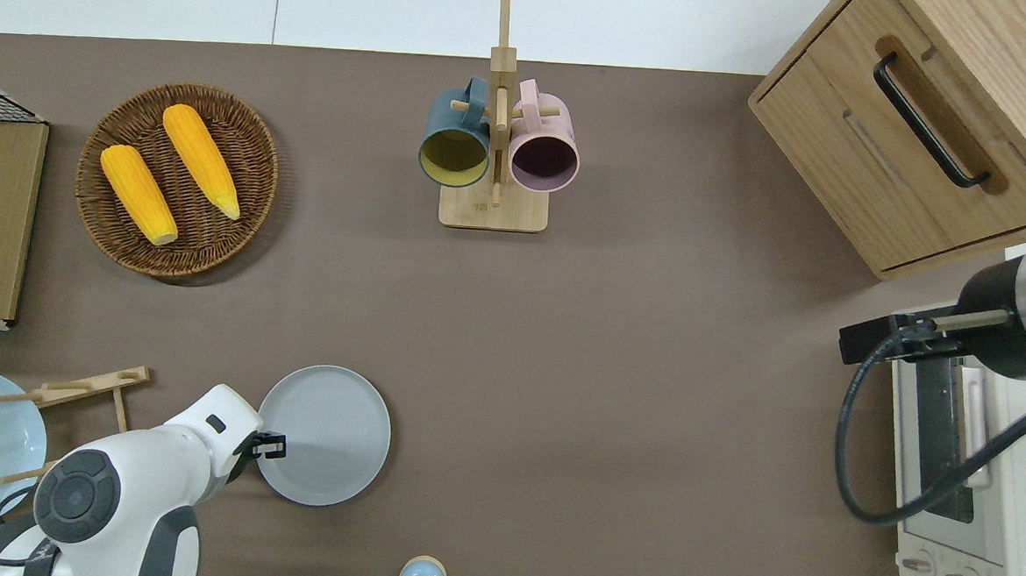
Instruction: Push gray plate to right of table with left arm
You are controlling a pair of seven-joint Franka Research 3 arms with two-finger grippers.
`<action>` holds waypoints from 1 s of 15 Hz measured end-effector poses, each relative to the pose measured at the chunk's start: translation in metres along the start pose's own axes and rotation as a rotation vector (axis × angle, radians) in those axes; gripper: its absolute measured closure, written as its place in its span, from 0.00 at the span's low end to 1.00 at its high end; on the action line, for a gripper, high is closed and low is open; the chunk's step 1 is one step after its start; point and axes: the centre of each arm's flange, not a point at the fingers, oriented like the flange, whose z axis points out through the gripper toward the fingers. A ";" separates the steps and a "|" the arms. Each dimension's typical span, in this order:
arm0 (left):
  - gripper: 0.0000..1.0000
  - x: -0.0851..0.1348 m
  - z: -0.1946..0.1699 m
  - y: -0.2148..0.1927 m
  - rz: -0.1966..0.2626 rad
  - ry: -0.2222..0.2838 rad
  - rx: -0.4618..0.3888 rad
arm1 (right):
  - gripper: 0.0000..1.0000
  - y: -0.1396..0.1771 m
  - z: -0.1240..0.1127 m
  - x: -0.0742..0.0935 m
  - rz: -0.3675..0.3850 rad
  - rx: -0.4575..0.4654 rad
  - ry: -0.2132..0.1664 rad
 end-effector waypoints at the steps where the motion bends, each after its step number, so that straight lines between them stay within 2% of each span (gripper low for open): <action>1: 0.90 0.000 0.000 0.000 -0.005 0.000 -0.003 | 0.01 0.000 0.000 0.000 0.000 0.000 0.000; 5: 0.90 -0.001 0.001 0.008 -0.033 -0.006 -0.034 | 0.01 0.000 0.000 0.000 0.000 0.000 0.000; 6: 0.95 0.000 0.000 0.016 -0.039 -0.005 -0.041 | 0.01 0.000 0.000 0.000 0.000 0.000 0.000; 7: 0.96 0.001 -0.001 0.024 -0.043 -0.002 -0.045 | 0.01 0.000 0.000 0.000 0.000 0.000 0.000; 15: 0.96 0.011 0.005 0.118 -0.090 -0.018 -0.074 | 0.01 0.000 0.000 0.000 0.000 0.000 0.000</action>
